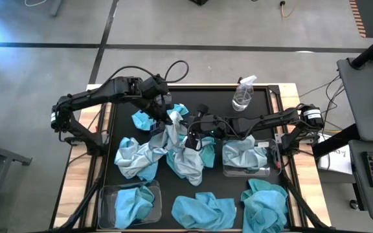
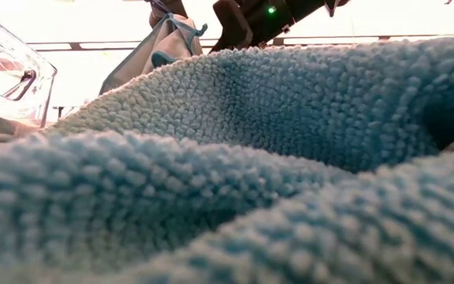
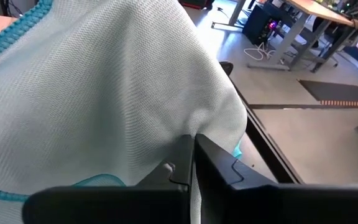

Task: Sort microfiber towel by color & place in baskets
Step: Put the light blue microfiber towel into the right transparent bin

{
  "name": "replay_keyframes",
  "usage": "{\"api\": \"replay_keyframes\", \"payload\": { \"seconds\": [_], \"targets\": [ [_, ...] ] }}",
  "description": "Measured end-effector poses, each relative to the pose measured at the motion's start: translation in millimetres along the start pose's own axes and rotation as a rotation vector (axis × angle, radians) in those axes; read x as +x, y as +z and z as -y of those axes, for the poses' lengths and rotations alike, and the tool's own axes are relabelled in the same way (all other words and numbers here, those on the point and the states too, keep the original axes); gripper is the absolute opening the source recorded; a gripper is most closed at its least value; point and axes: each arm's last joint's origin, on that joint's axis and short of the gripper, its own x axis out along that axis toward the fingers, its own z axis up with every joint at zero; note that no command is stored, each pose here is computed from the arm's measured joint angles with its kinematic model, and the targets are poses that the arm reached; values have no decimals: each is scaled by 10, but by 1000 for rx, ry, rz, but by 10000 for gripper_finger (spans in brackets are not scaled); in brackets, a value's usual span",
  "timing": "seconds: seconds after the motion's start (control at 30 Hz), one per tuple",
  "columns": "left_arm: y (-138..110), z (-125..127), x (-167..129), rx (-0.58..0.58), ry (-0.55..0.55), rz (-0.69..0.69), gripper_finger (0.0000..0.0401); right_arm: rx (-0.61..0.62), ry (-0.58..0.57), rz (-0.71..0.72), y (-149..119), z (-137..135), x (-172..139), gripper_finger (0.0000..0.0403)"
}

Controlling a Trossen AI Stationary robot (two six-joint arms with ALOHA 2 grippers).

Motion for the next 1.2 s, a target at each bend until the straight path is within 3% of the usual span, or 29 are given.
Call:
{"api": "replay_keyframes", "payload": {
  "seconds": [0.83, 1.0, 1.2],
  "targets": [
    [1, -1, 0, 19, 5, 1, 0, 10, -1, -4, -4, 0, 0, 9],
    [-6, -29, -2, 14, 102, -6, 4, 8, -1, -8, -8, 0, 0, 9],
    [-135, -81, -67, -41, 245, -143, 44, -7, 3, -44, -46, -4, -1, 9]
  ]
}}
